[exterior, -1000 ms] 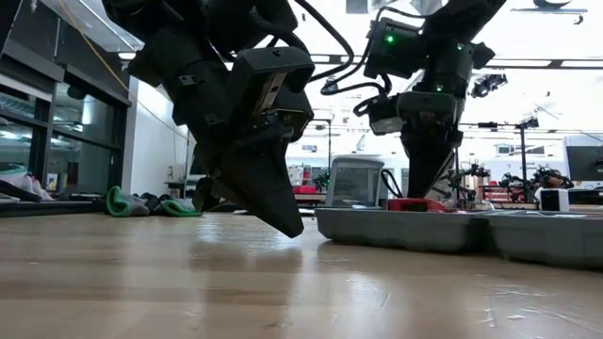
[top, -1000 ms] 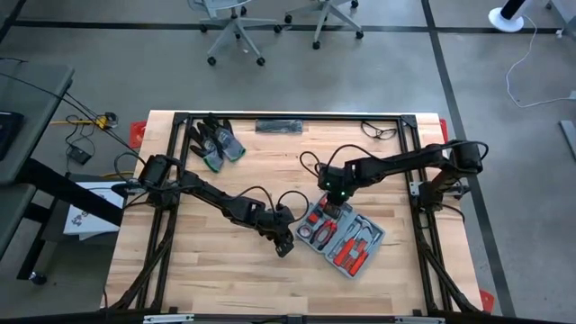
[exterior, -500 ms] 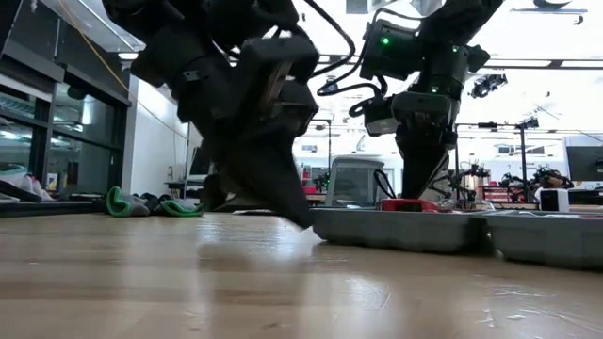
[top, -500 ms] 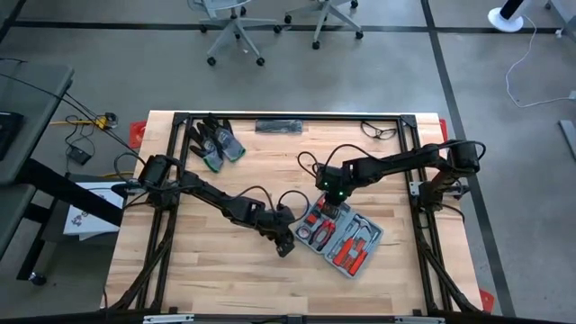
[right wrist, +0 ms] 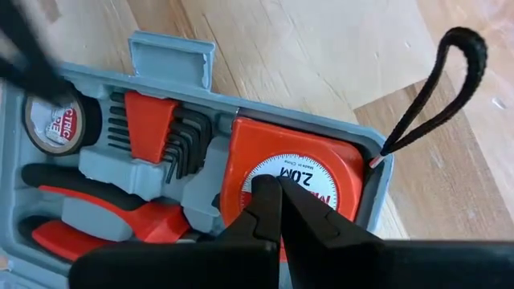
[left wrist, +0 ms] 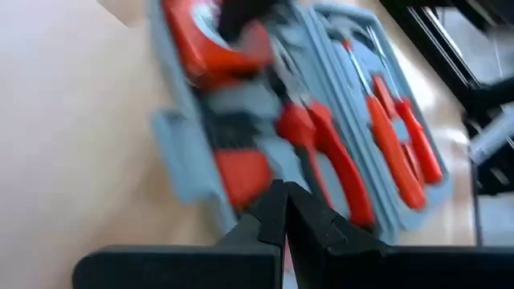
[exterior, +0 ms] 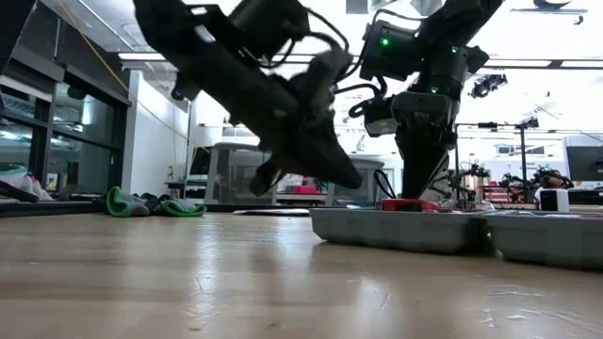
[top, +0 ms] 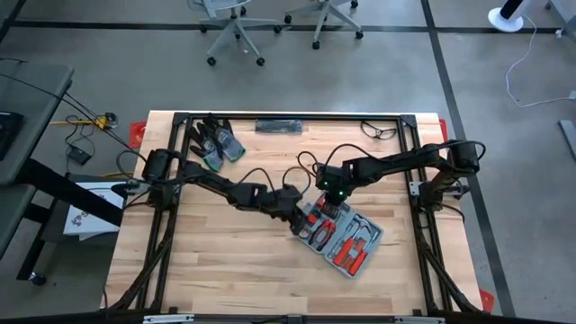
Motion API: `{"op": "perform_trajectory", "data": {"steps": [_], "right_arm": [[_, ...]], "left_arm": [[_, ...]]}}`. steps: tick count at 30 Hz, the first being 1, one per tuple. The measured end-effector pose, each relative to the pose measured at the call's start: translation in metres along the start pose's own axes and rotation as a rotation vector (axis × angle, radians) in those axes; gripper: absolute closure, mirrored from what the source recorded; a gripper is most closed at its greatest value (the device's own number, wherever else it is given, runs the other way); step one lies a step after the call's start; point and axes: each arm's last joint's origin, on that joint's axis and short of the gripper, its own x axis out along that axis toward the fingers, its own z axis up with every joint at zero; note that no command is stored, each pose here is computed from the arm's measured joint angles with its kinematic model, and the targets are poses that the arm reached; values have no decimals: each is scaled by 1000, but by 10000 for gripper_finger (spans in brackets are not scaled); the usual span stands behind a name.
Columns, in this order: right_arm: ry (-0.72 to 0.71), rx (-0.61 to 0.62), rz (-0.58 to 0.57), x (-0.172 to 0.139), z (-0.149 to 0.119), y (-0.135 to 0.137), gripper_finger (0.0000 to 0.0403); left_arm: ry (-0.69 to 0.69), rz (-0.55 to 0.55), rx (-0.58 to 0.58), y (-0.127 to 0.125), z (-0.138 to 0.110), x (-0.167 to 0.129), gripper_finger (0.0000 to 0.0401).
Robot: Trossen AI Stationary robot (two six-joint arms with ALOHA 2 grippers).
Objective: Prefit tool cases
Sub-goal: Put the tape measure into the gray prefit tool case
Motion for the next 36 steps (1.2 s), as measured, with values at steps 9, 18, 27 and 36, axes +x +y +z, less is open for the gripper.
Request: {"op": "perform_trajectory", "data": {"steps": [9, 18, 27, 36], "right_arm": [[1, 1, 4, 0, 0, 0, 403], [-3, 0, 16, 0, 1, 0, 403], [47, -2, 82, 2, -3, 6, 403], [65, 36, 87, 2, -6, 9, 403]], "left_arm": [[74, -105, -43, 29, 21, 26, 401], [209, 214, 110, 9, 29, 37, 401], [247, 321, 149, 15, 29, 33, 401], [250, 309, 146, 16, 28, 34, 401]]}}
